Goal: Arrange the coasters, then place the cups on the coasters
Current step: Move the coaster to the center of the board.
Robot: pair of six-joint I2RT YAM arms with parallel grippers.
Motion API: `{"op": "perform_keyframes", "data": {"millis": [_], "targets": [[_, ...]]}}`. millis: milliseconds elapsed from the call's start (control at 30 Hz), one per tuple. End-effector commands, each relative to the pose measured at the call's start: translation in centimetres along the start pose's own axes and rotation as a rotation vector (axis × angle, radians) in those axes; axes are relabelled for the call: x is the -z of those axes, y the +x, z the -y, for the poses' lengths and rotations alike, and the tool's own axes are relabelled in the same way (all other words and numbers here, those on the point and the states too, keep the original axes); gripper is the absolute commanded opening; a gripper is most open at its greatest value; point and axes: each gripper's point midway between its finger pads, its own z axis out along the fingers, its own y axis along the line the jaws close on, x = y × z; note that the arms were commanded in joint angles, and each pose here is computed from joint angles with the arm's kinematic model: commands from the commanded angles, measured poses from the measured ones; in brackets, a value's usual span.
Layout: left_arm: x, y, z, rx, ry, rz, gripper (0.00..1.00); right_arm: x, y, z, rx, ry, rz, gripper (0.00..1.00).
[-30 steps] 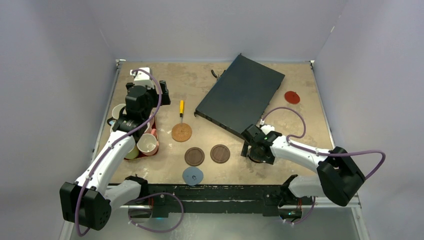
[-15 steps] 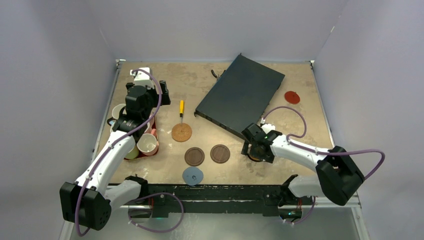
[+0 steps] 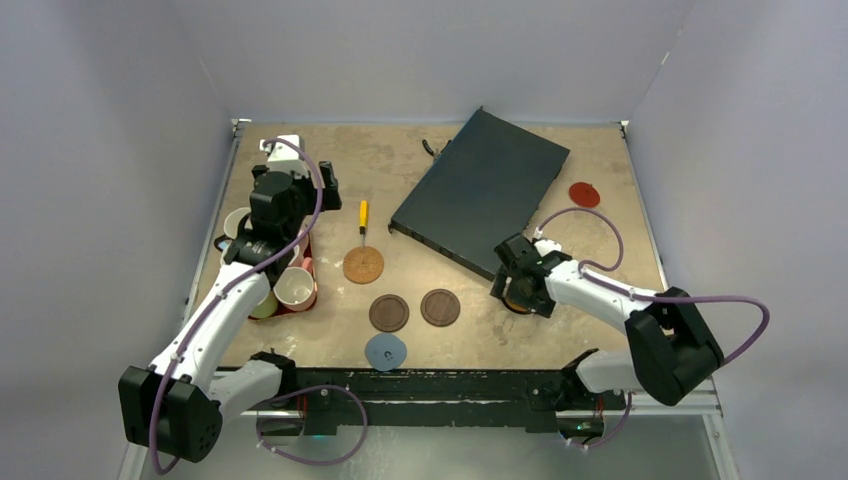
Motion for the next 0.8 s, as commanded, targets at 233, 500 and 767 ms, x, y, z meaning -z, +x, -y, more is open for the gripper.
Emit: {"op": "perform_keyframes", "data": {"millis": [233,500,767], "targets": [[1.0,-2.1,1.4,0.032,0.057,0.073,0.99,-1.8,-1.1,2.7,-0.023,0.093,-0.035,0.92],[1.2,-2.3,1.5,0.033,0.062,0.078,0.99,-3.2,-2.5,2.7,-0.03,0.122,-0.057,0.93],[1.5,-2.6,1.7,0.034,0.066,0.087,0.99,-3.8,-5.2,3.5,-0.058,0.148,-0.034,0.94]]}}
